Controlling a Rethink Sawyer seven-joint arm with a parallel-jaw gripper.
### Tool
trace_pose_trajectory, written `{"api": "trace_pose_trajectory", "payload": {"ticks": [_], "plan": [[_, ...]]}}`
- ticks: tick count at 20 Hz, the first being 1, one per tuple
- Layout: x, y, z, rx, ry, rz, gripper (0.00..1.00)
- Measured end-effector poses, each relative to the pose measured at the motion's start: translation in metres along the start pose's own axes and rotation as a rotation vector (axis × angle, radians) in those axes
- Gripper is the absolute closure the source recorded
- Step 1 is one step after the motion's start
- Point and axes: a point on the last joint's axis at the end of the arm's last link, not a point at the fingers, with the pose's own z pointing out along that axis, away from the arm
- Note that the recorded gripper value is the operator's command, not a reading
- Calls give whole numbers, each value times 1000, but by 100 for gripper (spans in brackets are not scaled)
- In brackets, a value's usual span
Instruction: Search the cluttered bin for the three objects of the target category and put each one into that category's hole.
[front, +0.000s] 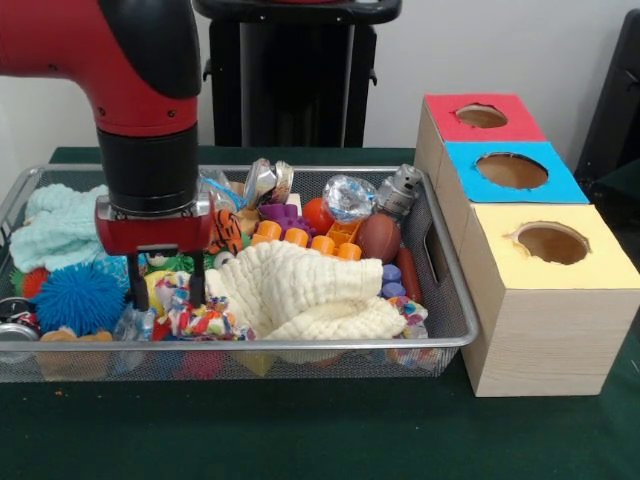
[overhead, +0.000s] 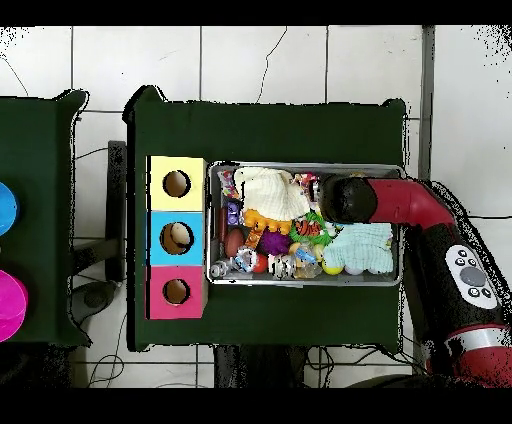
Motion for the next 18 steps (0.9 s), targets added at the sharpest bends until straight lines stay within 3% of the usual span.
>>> {"api": "trace_pose_trajectory", "payload": {"ticks": [9, 18], "plan": [[-9, 27, 3, -28, -8, -32, 0], [0, 45, 16, -52, 17, -51, 0]]}}
